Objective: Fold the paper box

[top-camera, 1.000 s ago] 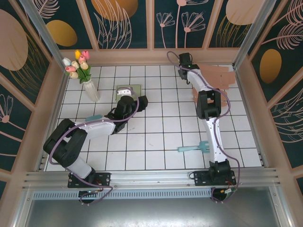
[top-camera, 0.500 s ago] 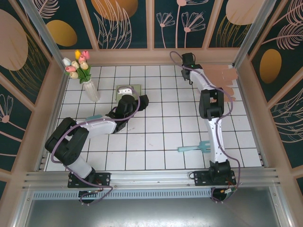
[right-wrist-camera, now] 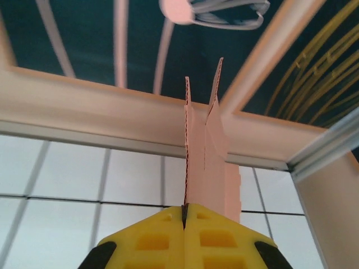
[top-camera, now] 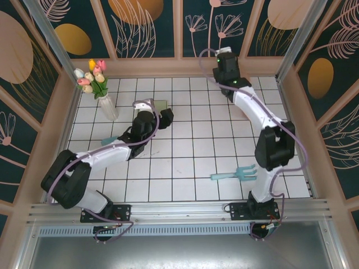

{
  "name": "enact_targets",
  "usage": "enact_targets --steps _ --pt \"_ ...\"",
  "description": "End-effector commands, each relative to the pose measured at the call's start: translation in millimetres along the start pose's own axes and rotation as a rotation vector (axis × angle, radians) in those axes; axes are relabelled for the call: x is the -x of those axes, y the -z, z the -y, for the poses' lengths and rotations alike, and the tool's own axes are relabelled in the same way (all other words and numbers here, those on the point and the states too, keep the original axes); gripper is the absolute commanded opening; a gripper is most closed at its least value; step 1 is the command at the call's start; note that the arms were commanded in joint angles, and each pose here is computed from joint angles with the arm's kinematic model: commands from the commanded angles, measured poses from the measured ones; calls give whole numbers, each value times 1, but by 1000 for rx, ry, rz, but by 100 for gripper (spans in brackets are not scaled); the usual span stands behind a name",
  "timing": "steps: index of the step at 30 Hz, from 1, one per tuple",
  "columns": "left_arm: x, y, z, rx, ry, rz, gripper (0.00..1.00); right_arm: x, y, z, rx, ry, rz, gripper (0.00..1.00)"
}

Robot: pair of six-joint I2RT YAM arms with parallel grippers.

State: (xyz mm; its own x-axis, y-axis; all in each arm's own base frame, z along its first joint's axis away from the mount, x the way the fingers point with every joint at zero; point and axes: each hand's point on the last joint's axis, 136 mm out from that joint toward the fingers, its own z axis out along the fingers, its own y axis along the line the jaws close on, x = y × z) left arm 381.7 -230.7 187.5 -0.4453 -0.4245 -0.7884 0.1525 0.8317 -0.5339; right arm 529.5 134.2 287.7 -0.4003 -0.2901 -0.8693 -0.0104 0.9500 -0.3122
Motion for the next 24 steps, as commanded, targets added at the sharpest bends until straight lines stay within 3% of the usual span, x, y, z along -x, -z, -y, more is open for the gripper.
enact_targets --steps 1,8,12,18,24 --pt "2 20 -5 3 44 13 81 -8 32 -34 46 -19 36 0" --pt "19 67 -22 39 135 82 81 -61 112 -122 275 -135 33 0" --pt "22 90 -29 31 176 102 81 -93 136 -153 415 -207 -14 0" --pt "5 100 -35 16 212 47 79 -102 168 -158 581 -315 -20 37" --pt "-24 93 -28 14 197 -9 78 -106 182 -109 462 -297 39 50"
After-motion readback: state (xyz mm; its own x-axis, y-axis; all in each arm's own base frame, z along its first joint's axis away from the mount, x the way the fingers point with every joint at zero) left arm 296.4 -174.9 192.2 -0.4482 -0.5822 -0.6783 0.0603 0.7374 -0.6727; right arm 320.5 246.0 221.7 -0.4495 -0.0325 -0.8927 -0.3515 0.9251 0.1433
